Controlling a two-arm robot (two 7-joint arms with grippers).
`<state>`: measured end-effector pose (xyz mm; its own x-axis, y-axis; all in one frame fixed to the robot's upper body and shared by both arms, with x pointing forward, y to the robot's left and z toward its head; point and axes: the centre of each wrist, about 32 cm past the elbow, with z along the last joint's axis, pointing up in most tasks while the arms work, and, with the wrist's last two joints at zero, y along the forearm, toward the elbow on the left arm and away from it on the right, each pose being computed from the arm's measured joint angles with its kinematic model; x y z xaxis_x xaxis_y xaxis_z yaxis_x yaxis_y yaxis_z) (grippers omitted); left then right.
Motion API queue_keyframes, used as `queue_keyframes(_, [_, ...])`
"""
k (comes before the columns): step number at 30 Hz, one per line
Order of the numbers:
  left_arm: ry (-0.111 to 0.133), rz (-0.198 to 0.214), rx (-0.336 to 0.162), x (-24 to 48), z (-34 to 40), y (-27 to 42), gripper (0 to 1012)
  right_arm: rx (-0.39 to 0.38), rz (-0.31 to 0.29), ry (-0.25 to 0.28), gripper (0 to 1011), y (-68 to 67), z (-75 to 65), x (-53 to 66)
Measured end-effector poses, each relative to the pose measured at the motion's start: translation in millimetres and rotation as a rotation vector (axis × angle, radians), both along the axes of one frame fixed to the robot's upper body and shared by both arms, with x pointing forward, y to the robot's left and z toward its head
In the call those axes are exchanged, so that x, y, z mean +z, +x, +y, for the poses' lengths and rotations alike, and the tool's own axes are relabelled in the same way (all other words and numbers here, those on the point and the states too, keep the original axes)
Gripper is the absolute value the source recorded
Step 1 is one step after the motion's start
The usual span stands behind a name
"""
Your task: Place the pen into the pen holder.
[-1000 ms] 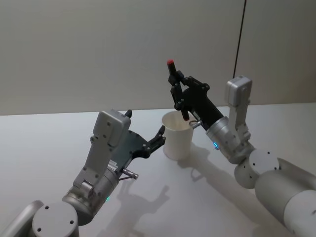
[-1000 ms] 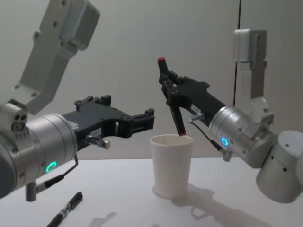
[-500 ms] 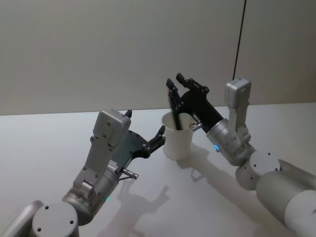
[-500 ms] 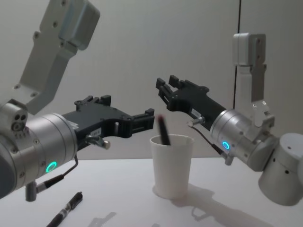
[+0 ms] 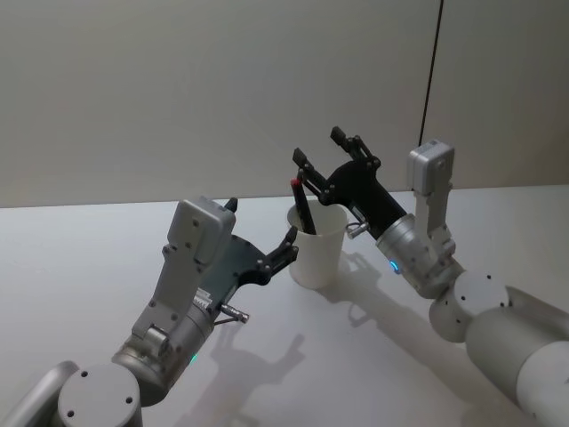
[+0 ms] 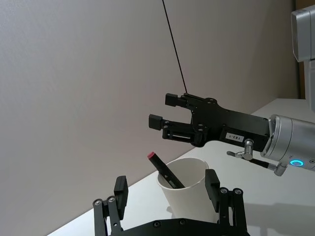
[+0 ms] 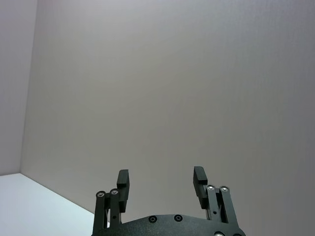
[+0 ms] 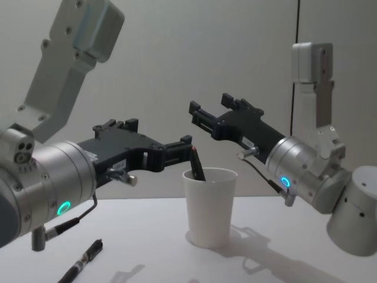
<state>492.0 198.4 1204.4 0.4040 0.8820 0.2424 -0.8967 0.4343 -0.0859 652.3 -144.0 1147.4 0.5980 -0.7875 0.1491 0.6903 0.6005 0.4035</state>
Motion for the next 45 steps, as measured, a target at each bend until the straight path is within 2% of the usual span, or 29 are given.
queue_keyframes(5, [0.0, 0.0, 0.0, 0.0, 0.0, 0.0, 1003, -0.007, -0.001, -0.004, 941, 0.4, -2.6, 0.0])
queue_keyframes(9, [0.0, 0.0, 0.0, 0.0, 0.0, 0.0, 1003, -0.013, -0.003, -0.004, 1002, 1.0, -4.9, 0.5])
queue_keyframes(19, [0.0, 0.0, 0.0, 0.0, 0.0, 0.0, 1003, -0.029, 0.009, -0.003, 1002, 2.4, -11.7, 1.5])
queue_keyframes(25, [0.0, 0.0, 0.0, 0.0, 0.0, 0.0, 1003, -0.042, 0.044, 0.004, 1002, -0.4, -19.7, 3.7])
queue_keyframes(37, [0.0, 0.0, 0.0, 0.0, 0.0, 0.0, 1003, -0.079, 0.127, 0.002, 1002, -27.4, -47.7, 17.3])
queue_keyframes(38, [0.0, 0.0, 0.0, 0.0, 0.0, 0.0, 1003, -0.087, 0.139, -0.004, 1002, -33.9, -53.5, 20.5])
queue_keyframes(45, [0.0, 0.0, 0.0, 0.0, 0.0, 0.0, 1003, -0.117, 0.175, -0.024, 1002, -55.2, -73.1, 30.2])
